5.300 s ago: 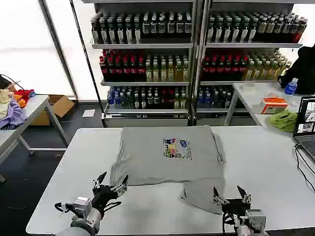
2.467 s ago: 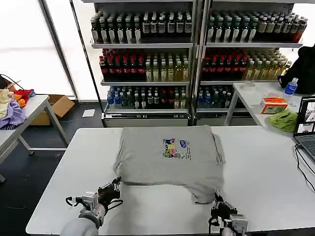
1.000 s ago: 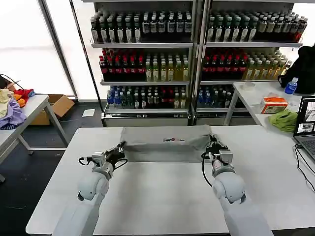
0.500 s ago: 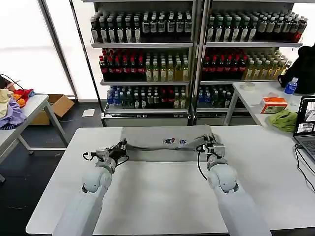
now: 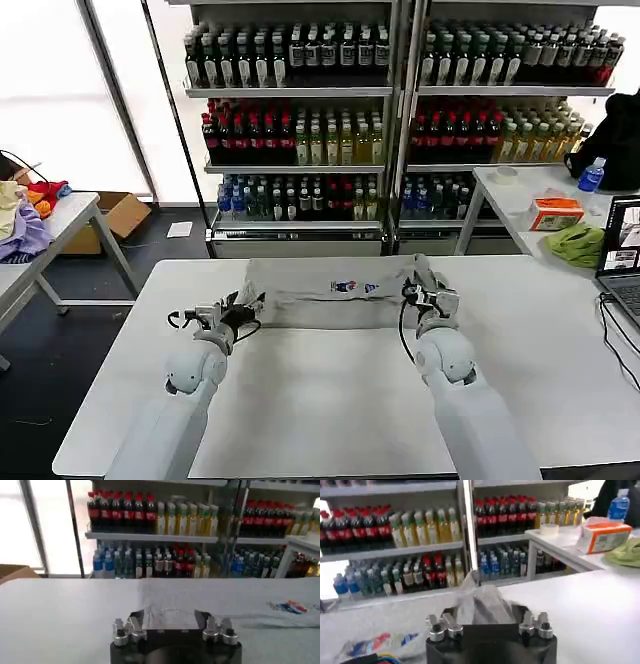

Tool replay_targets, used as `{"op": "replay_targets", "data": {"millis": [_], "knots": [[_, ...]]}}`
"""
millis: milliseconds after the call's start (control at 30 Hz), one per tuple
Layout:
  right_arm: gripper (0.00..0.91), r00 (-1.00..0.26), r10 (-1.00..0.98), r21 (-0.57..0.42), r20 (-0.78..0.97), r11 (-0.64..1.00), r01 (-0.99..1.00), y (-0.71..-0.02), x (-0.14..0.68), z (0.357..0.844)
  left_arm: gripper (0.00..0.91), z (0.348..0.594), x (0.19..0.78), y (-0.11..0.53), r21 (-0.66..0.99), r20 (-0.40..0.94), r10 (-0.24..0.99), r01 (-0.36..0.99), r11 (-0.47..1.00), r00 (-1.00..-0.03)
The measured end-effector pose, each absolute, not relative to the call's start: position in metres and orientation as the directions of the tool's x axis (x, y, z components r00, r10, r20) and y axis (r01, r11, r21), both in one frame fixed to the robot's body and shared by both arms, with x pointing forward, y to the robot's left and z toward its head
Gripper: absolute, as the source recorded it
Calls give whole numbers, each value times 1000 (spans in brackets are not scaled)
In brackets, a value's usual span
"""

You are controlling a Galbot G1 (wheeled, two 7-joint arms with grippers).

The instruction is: Fold and organize the clothes.

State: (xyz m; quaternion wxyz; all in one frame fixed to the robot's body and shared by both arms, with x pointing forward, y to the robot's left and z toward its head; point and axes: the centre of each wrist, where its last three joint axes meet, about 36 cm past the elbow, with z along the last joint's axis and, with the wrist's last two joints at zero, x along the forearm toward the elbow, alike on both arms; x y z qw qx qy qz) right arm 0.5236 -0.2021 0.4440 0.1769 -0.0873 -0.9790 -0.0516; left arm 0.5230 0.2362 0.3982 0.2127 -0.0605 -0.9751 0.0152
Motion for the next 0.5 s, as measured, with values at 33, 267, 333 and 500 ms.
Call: {"op": "replay_targets", "data": {"millis": [33,267,333,500], "knots": [[907,-922,157,69,355,979,193,-203,521,445,907,399,521,236,-53,414,125,113,992,-902],[907,-913,188,39,362,976,216,-217,501,442,907,405,506,238,-38,414,122,117,992,-902],[907,-907,200,24,371,974,224,-222,493,439,907,406,500,236,-36,414,129,125,991,-901],[907,-891,216,-6,399,973,233,-232,477,430,907,406,488,236,-30,420,135,135,990,-898]]}}
